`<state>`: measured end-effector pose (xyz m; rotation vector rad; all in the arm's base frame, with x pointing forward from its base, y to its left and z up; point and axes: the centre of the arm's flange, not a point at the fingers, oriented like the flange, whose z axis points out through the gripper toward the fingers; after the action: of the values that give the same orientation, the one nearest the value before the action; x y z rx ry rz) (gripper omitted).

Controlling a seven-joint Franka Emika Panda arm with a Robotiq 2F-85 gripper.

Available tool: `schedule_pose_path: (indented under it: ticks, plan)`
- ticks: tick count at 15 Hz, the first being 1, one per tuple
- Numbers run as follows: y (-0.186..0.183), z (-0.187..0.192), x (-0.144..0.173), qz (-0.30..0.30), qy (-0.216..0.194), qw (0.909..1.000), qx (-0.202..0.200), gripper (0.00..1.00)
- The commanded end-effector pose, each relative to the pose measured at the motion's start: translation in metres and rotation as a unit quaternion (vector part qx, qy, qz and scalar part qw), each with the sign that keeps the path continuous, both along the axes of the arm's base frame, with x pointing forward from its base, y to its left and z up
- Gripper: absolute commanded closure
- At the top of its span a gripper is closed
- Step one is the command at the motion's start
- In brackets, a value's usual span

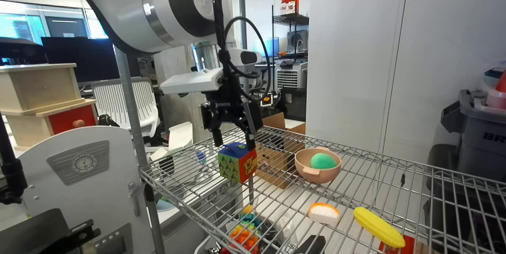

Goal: Move the cube to the right, remove the green object from the bowl and put it on the shelf

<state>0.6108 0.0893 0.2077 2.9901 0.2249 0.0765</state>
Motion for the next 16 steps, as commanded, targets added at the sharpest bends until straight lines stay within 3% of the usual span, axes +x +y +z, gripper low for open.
schedule_pose_path:
  ticks: [1, 6, 10, 16]
  plan:
    - [0.040, -0.019, 0.081, -0.003, -0.028, 0.9995, -0.011, 0.00]
    - [0.092, -0.041, 0.127, 0.021, -0.033, 0.9992, 0.008, 0.00]
    - [0.069, -0.077, 0.171, -0.019, -0.003, 0.9998, 0.004, 0.00]
    - [0.062, -0.102, 0.158, -0.048, 0.084, 0.9953, -0.005, 0.00]
